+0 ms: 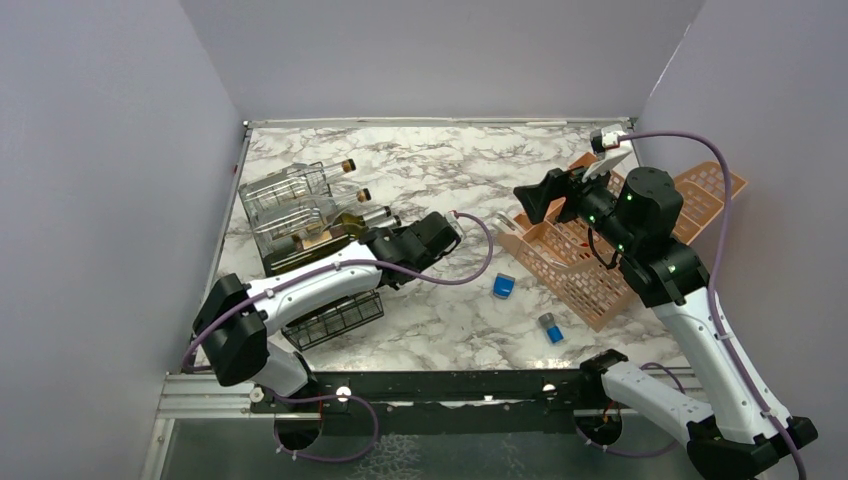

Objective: Take the wine bottle off the wine rack

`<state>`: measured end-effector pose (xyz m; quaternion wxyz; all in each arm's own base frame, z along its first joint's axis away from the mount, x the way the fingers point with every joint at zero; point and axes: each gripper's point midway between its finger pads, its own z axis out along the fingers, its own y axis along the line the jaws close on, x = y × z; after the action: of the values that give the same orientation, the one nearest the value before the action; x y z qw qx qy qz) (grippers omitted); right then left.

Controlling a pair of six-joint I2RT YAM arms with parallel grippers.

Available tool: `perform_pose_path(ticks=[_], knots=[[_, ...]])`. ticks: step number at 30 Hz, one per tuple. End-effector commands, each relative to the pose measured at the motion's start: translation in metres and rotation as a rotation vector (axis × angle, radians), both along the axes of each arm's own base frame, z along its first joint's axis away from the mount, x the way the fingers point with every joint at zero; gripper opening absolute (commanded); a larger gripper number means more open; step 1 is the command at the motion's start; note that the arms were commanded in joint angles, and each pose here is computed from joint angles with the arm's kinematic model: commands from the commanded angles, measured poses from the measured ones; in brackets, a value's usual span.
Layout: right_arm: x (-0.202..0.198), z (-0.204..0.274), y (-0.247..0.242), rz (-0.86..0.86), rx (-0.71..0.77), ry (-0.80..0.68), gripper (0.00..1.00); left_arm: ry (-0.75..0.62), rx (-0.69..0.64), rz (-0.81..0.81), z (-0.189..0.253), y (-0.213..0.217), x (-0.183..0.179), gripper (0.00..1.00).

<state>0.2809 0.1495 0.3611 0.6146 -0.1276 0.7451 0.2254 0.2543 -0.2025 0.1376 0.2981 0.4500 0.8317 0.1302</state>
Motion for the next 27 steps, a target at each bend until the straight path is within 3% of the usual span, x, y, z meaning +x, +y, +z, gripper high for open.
perform_pose_path(ticks=[1, 15, 27], knots=[[0.003, 0.004, -0.004, -0.023, 0.009, -0.022, 1.0, -0.123, -0.074, 0.027, 0.045, -0.004, 0.009, 0.44], [0.008, 0.0, 0.0, -0.02, 0.014, -0.005, 1.0, -0.186, -0.268, -0.019, 0.111, -0.032, 0.01, 0.2], [0.011, -0.013, 0.01, 0.023, 0.003, 0.052, 1.0, -0.301, -0.475, 0.041, 0.183, -0.027, 0.007, 0.0]])
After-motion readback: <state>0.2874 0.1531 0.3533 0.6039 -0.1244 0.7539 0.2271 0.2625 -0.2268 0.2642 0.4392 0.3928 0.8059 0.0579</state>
